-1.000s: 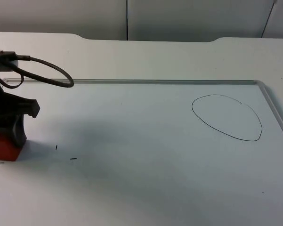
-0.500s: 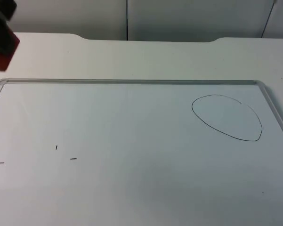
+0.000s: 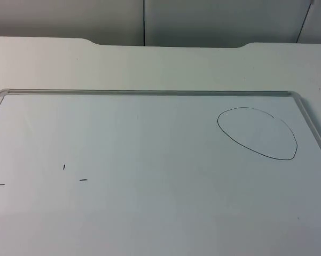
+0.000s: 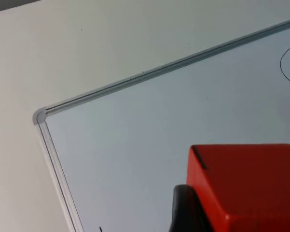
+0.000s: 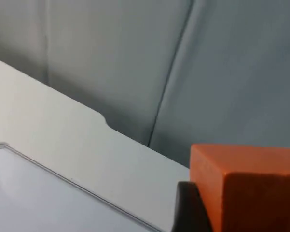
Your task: Pick up one cube with the left hand and another cube with the right hand. First place the cube in the right hand at the target position, then stack the cube in the left hand on top.
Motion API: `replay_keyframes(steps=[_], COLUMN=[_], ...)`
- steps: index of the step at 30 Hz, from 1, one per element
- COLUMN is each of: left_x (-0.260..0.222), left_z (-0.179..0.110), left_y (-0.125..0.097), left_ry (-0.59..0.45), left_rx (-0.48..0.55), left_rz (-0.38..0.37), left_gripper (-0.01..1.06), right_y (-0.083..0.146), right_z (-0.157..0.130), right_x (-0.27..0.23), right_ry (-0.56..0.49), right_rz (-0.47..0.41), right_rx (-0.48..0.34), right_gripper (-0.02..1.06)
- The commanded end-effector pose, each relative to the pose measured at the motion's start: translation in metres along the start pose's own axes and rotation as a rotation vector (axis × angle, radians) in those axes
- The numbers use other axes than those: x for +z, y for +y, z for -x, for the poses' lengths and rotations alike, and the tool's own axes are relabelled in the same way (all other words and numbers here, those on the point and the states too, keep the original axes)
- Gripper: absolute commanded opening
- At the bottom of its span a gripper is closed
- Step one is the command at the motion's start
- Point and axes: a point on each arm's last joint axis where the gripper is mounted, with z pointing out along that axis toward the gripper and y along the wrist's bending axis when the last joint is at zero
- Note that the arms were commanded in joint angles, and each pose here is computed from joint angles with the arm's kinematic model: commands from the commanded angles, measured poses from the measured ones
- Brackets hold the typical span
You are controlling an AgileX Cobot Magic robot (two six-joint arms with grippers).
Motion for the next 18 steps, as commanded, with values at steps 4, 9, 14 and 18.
replay_keyframes(steps=[4, 9, 14, 18], left_x=[-0.002, -0.002, -0.002, -0.002], left_z=[-0.001, -0.001, -0.001, -0.001], left_y=[-0.002, -0.003, -0.003, -0.003], left_ry=[0.0, -0.008, -0.008, -0.008], left_rx=[0.044, 0.05, 0.05, 0.05], left_rz=[-0.005, -0.014, -0.015, -0.015], left_gripper=[0.08, 0.08, 0.08, 0.08], right_y=[-0.04, -0.07, -0.086, -0.086], right_z=[-0.017, -0.044, -0.078, -0.109], right_x=[0.023, 0.069, 0.13, 0.178], right_ry=[0.092, 0.256, 0.429, 0.563], right_rz=[0.001, 0.037, 0.021, 0.03], right_rx=[0.164, 0.287, 0.345, 0.366], right_gripper=[0.0, 0.0, 0.0, 0.0])
